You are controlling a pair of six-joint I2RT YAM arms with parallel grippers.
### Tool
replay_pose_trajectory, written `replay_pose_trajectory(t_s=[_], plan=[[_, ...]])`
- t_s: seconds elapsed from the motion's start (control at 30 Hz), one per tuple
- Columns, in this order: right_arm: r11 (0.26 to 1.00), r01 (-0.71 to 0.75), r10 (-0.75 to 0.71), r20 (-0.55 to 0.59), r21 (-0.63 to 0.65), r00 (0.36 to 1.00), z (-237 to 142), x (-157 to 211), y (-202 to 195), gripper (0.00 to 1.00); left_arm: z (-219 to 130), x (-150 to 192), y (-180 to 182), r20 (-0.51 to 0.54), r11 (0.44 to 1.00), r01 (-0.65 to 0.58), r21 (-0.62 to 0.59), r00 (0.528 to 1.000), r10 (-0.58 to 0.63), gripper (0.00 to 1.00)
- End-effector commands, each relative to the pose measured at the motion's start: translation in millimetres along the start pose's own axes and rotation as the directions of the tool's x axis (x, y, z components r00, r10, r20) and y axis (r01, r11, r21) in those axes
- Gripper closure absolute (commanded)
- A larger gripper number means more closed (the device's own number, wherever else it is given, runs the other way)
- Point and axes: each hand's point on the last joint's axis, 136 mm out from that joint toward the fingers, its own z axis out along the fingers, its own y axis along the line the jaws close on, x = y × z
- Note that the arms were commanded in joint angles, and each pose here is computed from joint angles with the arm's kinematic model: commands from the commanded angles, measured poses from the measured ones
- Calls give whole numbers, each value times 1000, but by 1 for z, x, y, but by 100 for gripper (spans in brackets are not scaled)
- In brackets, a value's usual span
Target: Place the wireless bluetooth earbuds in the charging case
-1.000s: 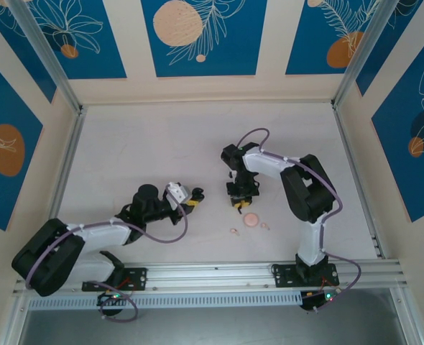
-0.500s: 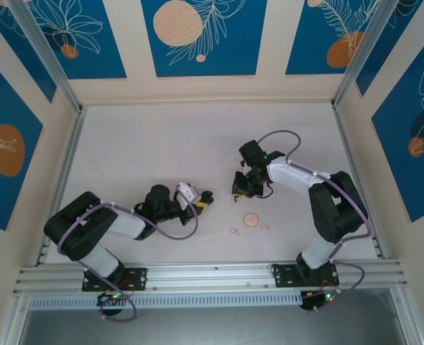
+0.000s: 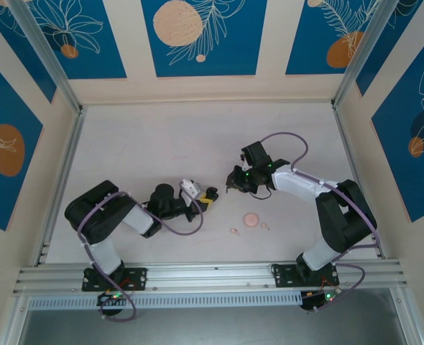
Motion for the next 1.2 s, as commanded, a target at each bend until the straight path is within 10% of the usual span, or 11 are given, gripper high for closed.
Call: replay_pose_trajectory(t_s=[0.0,1.17], plan=[[997,4,-2,28,-74,1000,-6,-1,20,83,5,-19,-3,77,1000,-3,19,997,2,93],[987,59,-38,142,-150,989,-14,2,52,83,4,-27,4,152,997,70,-14,986,-67,93]])
